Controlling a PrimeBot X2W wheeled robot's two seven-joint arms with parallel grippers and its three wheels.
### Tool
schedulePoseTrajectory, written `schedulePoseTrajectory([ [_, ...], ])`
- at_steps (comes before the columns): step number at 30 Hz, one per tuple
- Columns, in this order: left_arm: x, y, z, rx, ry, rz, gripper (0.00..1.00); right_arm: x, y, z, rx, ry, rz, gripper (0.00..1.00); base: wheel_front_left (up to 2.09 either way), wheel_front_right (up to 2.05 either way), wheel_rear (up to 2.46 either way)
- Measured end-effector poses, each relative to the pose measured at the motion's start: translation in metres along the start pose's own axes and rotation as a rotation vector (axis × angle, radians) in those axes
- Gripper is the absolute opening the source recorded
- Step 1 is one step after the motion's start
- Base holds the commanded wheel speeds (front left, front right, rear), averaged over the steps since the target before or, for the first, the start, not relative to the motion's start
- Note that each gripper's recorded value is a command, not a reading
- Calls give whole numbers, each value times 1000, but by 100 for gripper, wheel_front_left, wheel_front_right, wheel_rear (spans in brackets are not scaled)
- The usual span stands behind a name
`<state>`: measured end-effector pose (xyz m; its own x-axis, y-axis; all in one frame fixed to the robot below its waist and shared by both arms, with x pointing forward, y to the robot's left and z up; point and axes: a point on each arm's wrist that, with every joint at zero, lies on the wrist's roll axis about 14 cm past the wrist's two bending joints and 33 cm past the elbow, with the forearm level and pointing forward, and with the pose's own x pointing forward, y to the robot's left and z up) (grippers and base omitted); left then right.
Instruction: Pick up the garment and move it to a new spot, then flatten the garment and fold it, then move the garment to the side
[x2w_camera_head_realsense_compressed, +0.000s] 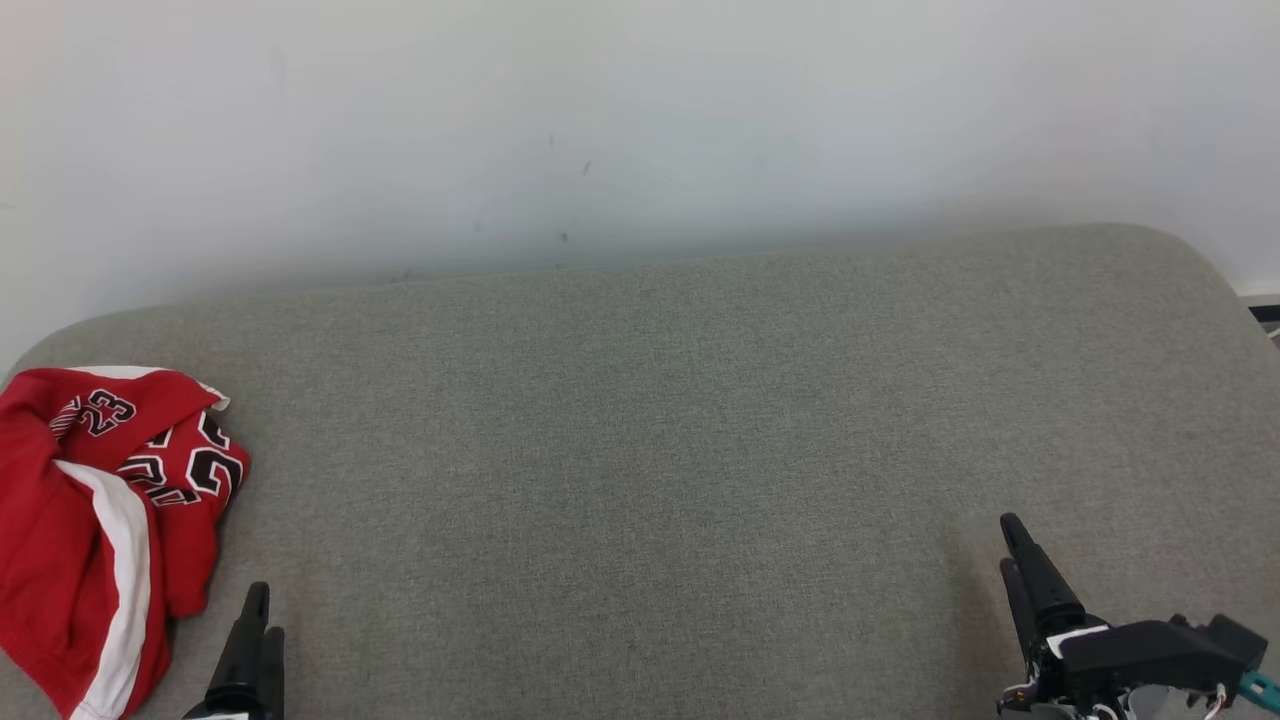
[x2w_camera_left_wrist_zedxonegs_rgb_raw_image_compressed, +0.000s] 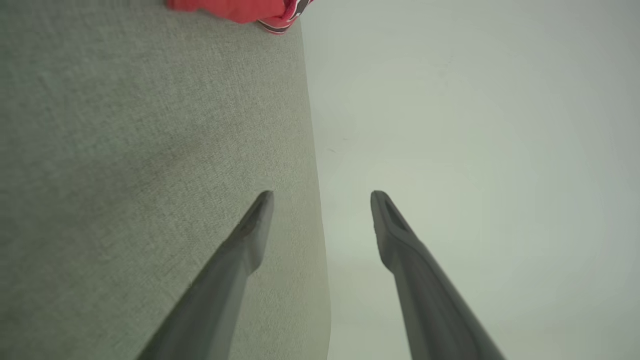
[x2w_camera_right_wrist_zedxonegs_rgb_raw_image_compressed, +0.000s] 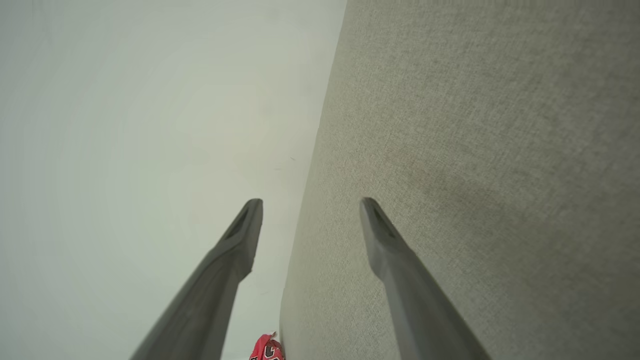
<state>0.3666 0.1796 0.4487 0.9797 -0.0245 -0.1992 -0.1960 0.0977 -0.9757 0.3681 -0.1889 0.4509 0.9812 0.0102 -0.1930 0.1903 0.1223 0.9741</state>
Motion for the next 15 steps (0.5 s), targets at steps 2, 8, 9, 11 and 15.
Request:
schedulePoseTrajectory([
  [2,0,1,0,39,3,11,100,3,3,-1,-35,7,0,100,0,0,0],
  [8,3,1,0,164,12,24,100,7,7,-7,-159,24,-3,100,0,0,0],
  [9,4,-1,0,178,10,19,100,8,8,-8,-178,26,-3,100,0,0,0],
  [11,5,-1,-1,220,14,23,100,9,8,-9,-222,34,-3,100,0,0,0],
  [15,5,0,0,297,12,33,100,10,9,-11,-305,39,-7,100,0,0,0],
])
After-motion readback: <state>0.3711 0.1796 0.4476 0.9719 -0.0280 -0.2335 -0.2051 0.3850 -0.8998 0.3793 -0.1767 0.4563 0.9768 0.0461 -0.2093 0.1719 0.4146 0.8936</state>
